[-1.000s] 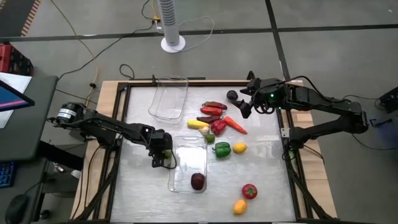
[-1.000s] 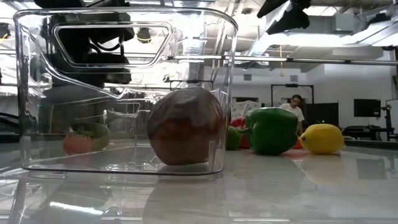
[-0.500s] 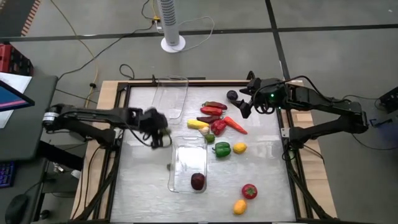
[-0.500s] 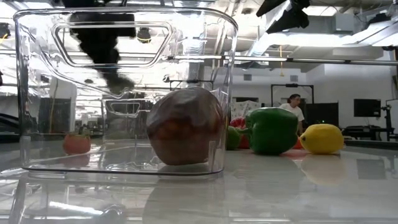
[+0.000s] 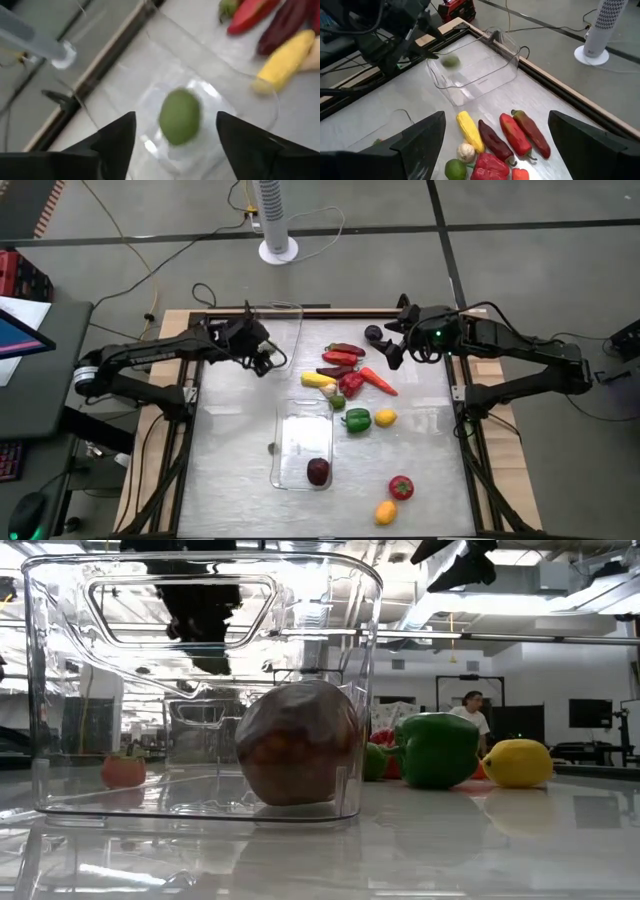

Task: Sort produce into baskets
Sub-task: Put the red strawberry into the top transparent bin

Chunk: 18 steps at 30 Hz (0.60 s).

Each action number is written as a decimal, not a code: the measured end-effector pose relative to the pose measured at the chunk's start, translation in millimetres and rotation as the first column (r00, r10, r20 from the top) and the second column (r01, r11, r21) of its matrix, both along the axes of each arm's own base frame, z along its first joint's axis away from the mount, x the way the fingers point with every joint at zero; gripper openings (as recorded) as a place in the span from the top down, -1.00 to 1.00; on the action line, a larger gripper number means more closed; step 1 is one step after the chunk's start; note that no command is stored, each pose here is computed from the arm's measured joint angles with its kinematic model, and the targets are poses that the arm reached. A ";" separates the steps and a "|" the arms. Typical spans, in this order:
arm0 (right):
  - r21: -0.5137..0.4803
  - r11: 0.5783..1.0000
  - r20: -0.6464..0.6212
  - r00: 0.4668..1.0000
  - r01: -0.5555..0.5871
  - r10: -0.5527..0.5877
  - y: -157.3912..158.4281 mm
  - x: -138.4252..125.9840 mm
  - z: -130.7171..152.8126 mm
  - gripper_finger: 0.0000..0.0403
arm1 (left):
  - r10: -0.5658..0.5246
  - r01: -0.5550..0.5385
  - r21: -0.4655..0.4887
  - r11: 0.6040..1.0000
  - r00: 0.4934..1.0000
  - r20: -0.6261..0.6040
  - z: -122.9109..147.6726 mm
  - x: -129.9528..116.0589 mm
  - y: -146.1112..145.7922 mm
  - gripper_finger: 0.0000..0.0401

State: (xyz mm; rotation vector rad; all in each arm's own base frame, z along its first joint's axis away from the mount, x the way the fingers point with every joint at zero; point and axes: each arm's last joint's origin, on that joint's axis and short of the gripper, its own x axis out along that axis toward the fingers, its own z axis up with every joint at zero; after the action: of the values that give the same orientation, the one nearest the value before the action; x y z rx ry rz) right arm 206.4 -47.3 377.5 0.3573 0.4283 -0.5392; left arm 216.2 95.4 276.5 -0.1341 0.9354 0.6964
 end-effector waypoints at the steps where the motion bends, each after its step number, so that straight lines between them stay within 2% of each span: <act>1: 0.000 1.000 0.000 1.000 0.000 0.000 0.0 0.0 0.0 -0.88 | -0.016 0.016 -0.026 1.000 1.000 0.005 3.4 -0.5 0.4 -0.38; 4: 0.000 1.000 0.000 1.000 0.000 0.000 0.0 0.0 0.0 -0.88 | -0.075 0.076 -0.092 0.993 0.997 0.018 16.7 -3.7 -2.3 -0.43; 6: -0.001 1.000 0.000 1.000 0.001 -0.001 -0.3 -0.1 0.0 -0.88 | -0.144 0.155 -0.135 0.979 0.986 0.085 32.1 -5.7 -8.7 -0.43; 9: -0.004 1.000 -0.002 1.000 0.004 -0.004 -1.3 -0.4 0.0 -0.88 | -0.236 0.283 -0.220 0.934 0.947 0.220 51.4 -11.0 -27.0 -0.40; 11: -0.004 1.000 -0.002 1.000 0.008 -0.008 -2.2 -0.6 0.0 -0.88 | -0.248 0.320 -0.273 0.907 0.931 0.269 55.8 -13.7 -41.5 -0.38; 15: -0.006 1.000 -0.003 1.000 0.007 -0.007 -2.2 -0.5 0.0 -0.88 | -0.294 0.364 -0.368 0.855 0.927 0.234 50.8 -22.8 -74.2 -0.34; 18: -0.009 1.000 -0.005 1.000 0.006 -0.006 -2.2 -0.5 0.0 -0.88 | -0.351 0.388 -0.438 0.811 0.921 0.168 32.8 -25.3 -100.6 -0.33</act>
State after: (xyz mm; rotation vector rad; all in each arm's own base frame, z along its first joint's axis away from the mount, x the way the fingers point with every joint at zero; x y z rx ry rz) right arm 205.9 -49.5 377.5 0.3486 0.4294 -0.5477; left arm 190.9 -5.2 309.3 -0.3909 1.0024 0.0898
